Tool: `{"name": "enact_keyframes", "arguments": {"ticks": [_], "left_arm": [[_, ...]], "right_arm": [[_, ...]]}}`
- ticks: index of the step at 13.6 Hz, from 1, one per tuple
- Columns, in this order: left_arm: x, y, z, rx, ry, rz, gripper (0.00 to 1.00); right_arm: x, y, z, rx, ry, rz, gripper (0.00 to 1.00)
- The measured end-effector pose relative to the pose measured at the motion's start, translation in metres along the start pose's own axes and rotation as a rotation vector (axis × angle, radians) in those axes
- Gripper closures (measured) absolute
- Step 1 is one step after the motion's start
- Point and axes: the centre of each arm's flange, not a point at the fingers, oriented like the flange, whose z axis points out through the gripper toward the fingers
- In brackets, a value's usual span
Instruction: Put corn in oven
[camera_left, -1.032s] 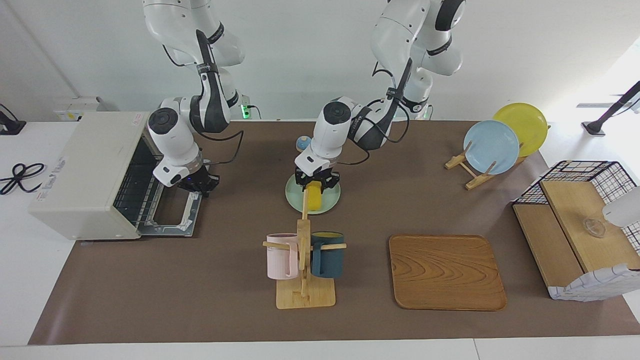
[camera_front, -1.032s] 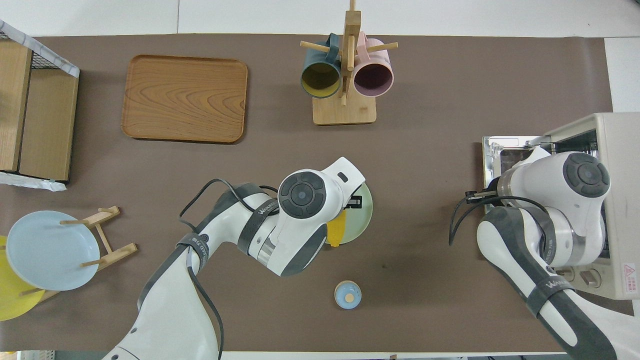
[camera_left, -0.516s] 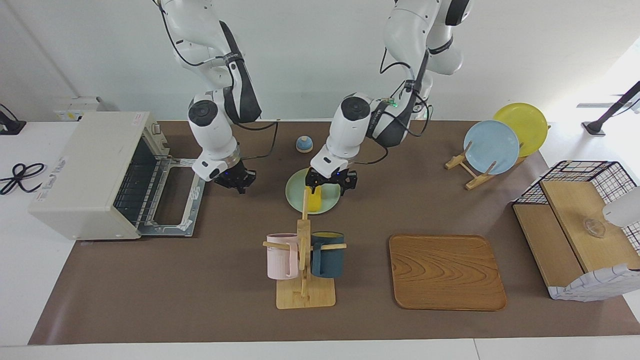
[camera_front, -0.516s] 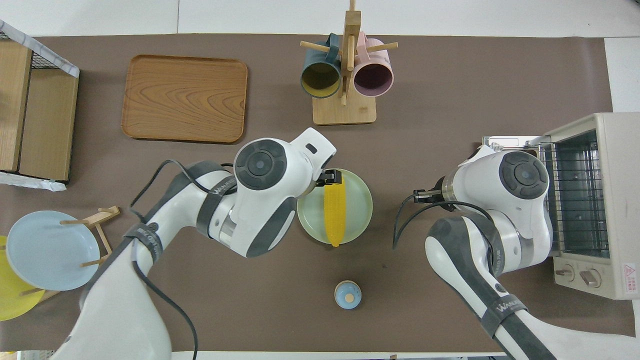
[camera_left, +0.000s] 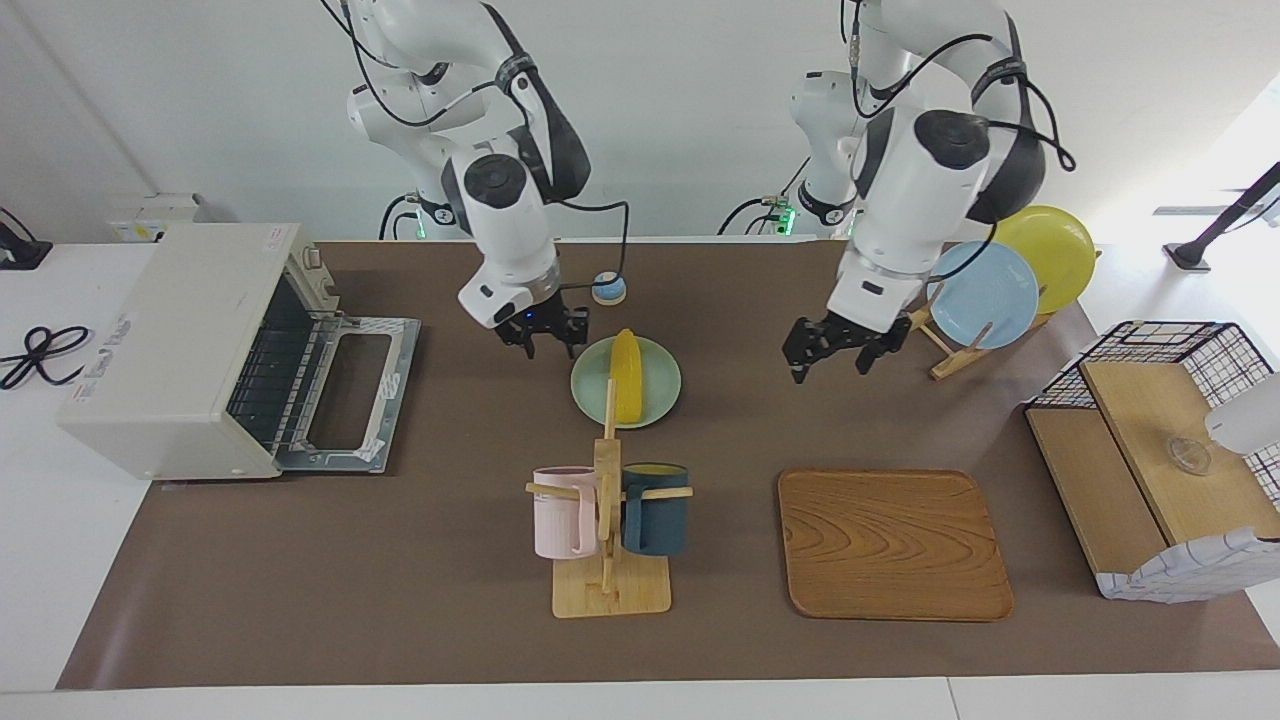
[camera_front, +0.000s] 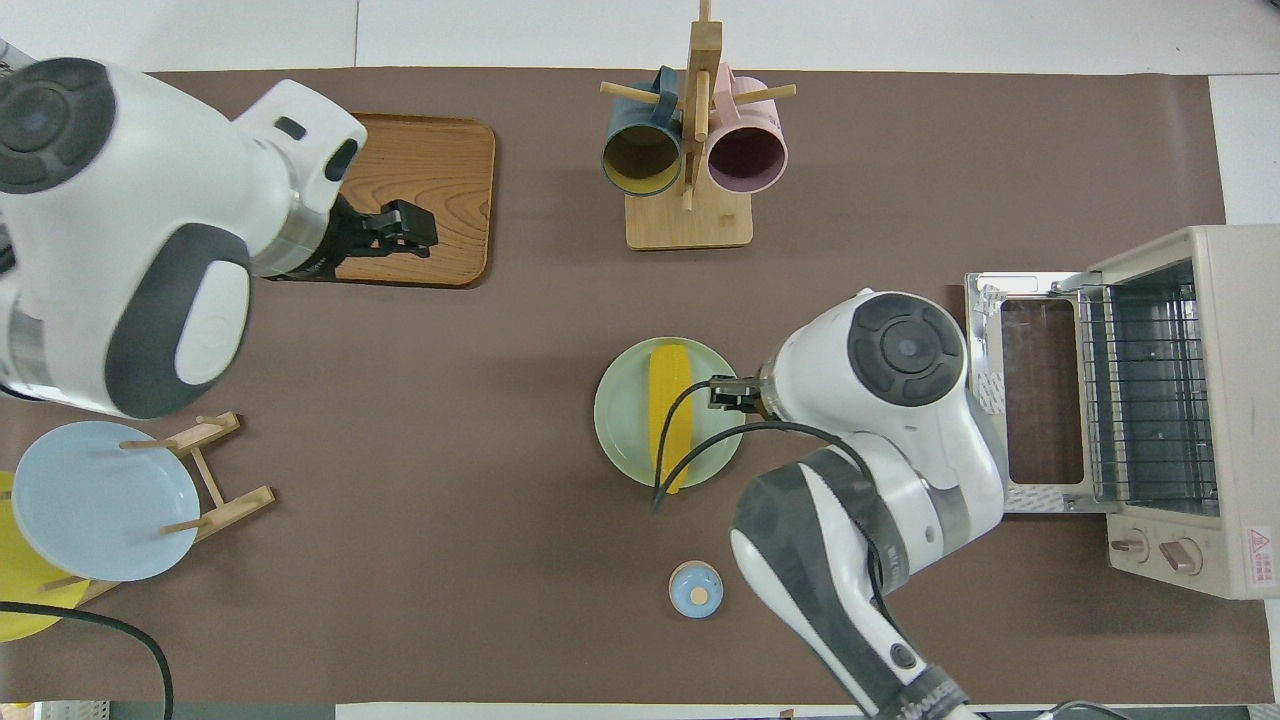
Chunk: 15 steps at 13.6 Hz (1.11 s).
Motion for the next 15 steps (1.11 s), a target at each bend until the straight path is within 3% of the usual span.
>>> {"name": "enact_keyframes", "arguments": {"ticks": [2,5,7,10,15], "left_arm": [[0.012,-0.049,-0.019,0.011,-0.002,0.018,0.00],[0.007,-0.093,-0.043,0.028,-0.051,0.082,0.00],[-0.003,-0.104,-0.054,0.036,-0.096,0.090,0.00],[-0.023,-0.110,-0.073,0.048,-0.159,0.086,0.00],[-0.037,-0.129,-0.093,0.055,-0.190,0.056,0.00]], "right_arm": [[-0.020,-0.059,-0.010,-0.002,0.014,0.022,0.00],[-0.029,-0.137,0.012,-0.092,0.060,0.034,0.00],[-0.029,-0.161,0.055,-0.108,0.068,0.018,0.04],[-0.028,-0.164,0.100,-0.103,0.067,0.005,0.36],[-0.042,-0.151,0.121,-0.099,0.066,-0.005,0.41]]}}
